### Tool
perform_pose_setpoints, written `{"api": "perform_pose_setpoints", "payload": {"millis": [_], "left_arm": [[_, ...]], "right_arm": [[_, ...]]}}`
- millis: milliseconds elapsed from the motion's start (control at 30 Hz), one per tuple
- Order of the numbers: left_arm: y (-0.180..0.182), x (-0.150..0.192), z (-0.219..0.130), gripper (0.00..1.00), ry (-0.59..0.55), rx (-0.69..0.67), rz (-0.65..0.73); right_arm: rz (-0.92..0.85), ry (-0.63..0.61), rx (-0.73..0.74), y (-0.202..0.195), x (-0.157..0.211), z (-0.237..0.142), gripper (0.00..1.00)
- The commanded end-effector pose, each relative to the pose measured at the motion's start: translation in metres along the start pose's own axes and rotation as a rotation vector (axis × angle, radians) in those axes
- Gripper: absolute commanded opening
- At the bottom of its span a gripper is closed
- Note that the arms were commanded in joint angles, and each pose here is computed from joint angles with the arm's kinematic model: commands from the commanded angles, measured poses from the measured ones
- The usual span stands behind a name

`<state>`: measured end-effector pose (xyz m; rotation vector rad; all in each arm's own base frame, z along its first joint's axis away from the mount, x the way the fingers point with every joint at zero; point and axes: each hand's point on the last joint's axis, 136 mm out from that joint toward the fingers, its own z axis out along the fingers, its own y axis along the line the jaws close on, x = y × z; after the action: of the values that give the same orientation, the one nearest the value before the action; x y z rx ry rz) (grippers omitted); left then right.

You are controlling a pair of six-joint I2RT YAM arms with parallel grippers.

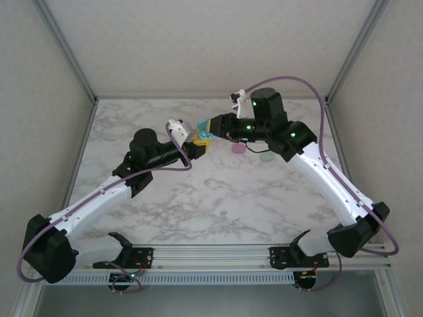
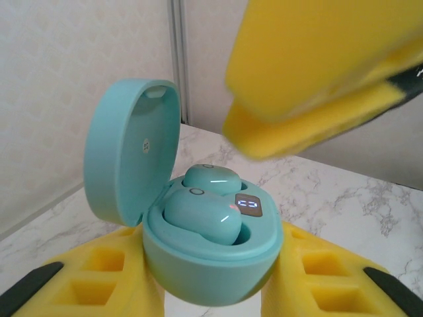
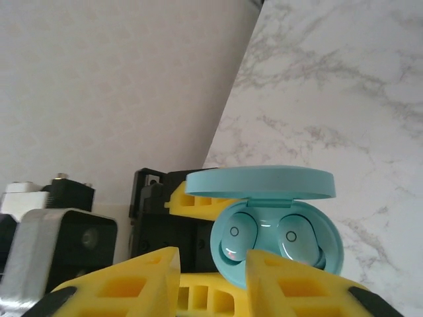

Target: Insert the wireless bluetooth earbuds into the charging case

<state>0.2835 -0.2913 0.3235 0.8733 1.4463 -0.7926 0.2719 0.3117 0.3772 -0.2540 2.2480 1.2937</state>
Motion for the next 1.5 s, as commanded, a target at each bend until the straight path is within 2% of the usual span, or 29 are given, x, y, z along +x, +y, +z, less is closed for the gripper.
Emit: {"api": "perform_pose_setpoints", "payload": {"millis": [0,100,200,300,500,700,833,967,1100,1233,1467], "left_arm": [[-0.006,-0.021,-0.004,0.28,-0.057,0.016,0.033],[-0.010,-0.021,-0.005,0.28,-0.052,0.034,0.036],[-0.014,-0.022,-0.007,0.28,-0.049,0.051,0.040],[-0.018,-0.022,-0.010,0.28,-0.041,0.065,0.050],[-0.018,-0.029,-0.014,0.28,-0.059,0.057,0.058],[-0.011,-0.034,-0.014,0.28,-0.073,0.013,0.061],[-0.009,-0.038,-0.013,0.28,-0.090,0.003,0.049],[-0.009,-0.043,-0.013,0.28,-0.111,0.009,0.042],[-0.014,-0.049,-0.013,0.29,-0.124,0.041,0.038],[-0.016,-0.056,-0.013,0.29,-0.146,0.055,0.019],[-0.017,-0.064,-0.010,0.29,-0.178,0.070,-0.005]], "right_arm": [[-0.048,-0.144,0.108,-0.005,-0.025,-0.025,0.37],[-0.014,-0.170,0.183,-0.022,-0.038,-0.025,0.44],[-0.004,-0.146,0.174,-0.021,-0.048,-0.016,0.46],[0.003,-0.133,0.153,-0.019,-0.056,-0.004,0.54],[0.023,0.007,0.144,-0.026,-0.047,0.022,0.58],[0.027,0.128,0.062,-0.021,-0.021,0.027,0.59],[0.053,0.120,-0.064,-0.005,-0.011,0.016,0.61],[0.114,0.108,-0.100,-0.012,-0.005,0.007,0.62],[0.178,0.087,-0.214,-0.009,-0.005,0.001,0.67],[0.211,0.146,-0.332,0.002,0.000,0.002,0.66],[0.240,0.208,-0.436,0.009,0.004,0.009,0.61]]}}
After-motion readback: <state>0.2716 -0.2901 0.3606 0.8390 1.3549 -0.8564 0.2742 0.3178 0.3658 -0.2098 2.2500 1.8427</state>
